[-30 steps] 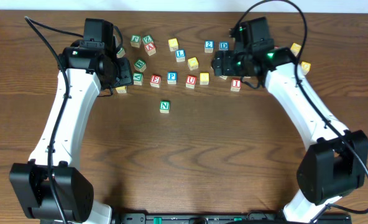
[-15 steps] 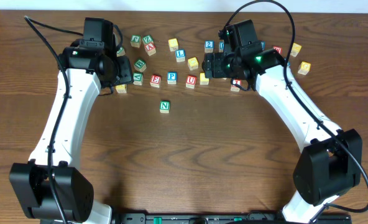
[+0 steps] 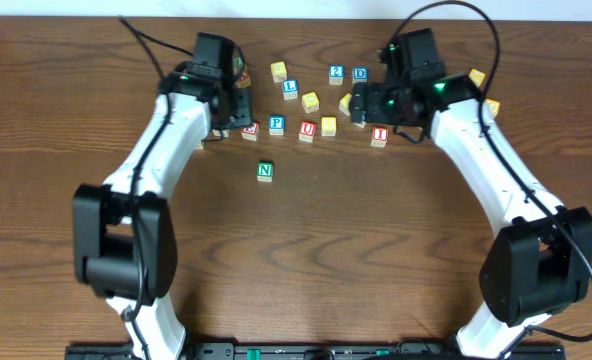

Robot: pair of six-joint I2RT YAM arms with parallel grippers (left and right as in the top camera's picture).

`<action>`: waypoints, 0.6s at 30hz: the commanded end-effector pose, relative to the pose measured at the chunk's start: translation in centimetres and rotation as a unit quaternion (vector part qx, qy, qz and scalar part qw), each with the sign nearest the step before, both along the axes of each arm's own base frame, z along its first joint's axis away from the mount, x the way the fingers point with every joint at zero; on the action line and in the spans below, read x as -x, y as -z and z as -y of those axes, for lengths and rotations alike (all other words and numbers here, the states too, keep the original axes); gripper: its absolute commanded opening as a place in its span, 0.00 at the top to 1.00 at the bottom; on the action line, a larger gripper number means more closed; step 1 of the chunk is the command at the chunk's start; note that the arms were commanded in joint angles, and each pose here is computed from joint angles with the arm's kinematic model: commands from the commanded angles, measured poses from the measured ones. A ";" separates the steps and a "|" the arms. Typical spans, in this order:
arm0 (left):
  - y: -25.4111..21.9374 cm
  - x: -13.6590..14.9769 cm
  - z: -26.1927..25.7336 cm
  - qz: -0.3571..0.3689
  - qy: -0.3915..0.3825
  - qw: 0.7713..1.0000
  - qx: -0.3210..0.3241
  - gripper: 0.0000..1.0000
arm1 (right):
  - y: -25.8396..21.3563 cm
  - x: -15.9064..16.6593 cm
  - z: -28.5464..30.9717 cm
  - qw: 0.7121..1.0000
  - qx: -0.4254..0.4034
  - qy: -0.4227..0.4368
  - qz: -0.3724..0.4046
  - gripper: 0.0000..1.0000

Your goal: Spell out NEURIPS

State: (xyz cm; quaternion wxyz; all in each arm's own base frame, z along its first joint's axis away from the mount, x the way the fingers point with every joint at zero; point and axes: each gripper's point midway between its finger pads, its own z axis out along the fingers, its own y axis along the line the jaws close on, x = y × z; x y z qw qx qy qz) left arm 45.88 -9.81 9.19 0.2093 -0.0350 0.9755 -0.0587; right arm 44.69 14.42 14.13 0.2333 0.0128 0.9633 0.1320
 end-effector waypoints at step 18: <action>8.2 -1.4 2.0 -0.028 0.014 0.999 -0.022 0.39 | 1.4 0.4 3.4 0.999 0.025 0.011 -0.029 0.05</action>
